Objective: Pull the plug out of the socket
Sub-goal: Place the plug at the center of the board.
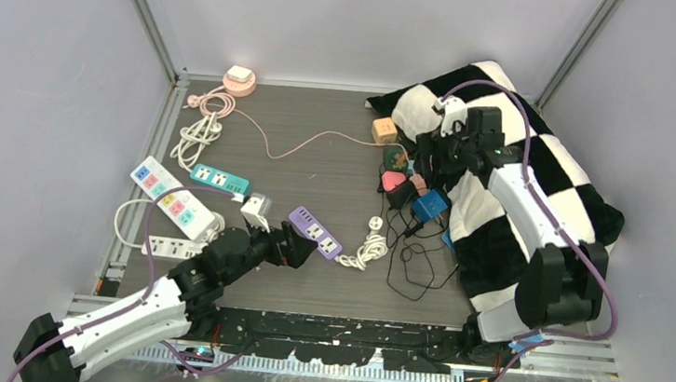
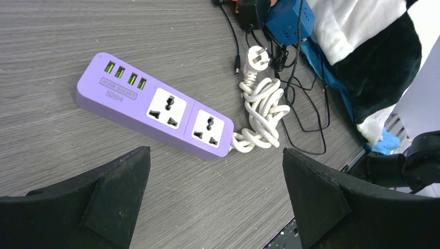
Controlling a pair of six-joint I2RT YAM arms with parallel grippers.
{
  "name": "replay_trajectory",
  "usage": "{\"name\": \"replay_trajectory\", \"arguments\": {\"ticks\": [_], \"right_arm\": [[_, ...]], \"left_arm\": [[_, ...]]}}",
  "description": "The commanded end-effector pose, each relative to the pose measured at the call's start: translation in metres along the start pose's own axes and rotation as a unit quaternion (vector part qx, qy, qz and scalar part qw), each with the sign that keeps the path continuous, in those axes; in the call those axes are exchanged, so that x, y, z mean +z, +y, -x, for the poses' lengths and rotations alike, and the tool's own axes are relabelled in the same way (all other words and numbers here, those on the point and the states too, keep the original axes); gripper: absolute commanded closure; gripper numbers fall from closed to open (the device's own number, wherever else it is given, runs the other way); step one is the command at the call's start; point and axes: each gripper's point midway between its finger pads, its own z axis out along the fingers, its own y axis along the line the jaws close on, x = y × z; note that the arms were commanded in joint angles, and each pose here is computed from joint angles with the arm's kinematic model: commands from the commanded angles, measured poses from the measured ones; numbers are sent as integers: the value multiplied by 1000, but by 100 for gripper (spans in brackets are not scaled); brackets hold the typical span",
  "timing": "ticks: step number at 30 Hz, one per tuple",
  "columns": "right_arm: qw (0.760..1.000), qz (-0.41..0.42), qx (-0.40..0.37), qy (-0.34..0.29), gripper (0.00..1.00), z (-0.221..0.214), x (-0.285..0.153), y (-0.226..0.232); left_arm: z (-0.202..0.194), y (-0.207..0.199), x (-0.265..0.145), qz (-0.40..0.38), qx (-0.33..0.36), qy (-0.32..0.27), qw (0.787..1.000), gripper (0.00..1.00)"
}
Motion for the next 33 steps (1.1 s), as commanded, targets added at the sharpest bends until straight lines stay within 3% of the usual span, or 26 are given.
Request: {"name": "replay_trajectory", "arguments": {"ticks": [1, 8, 11, 19, 27, 33], "right_arm": [[995, 60, -58, -54, 0, 19, -34, 27], [981, 158, -72, -87, 0, 20, -59, 69], [979, 167, -77, -93, 0, 18, -64, 73], [975, 185, -73, -96, 0, 16, -69, 82], [975, 183, -70, -100, 0, 18, -71, 83], [976, 185, -66, -97, 0, 17, -69, 84]], "left_arm": [[26, -18, 8, -22, -54, -45, 997, 0], [36, -20, 18, -19, -98, -71, 992, 0], [37, -7, 22, 40, -153, -67, 985, 0], [35, 22, 24, 195, -174, -27, 965, 0], [59, 11, 22, 340, -76, -32, 937, 0], [44, 8, 41, 386, -56, -1, 921, 0]]}}
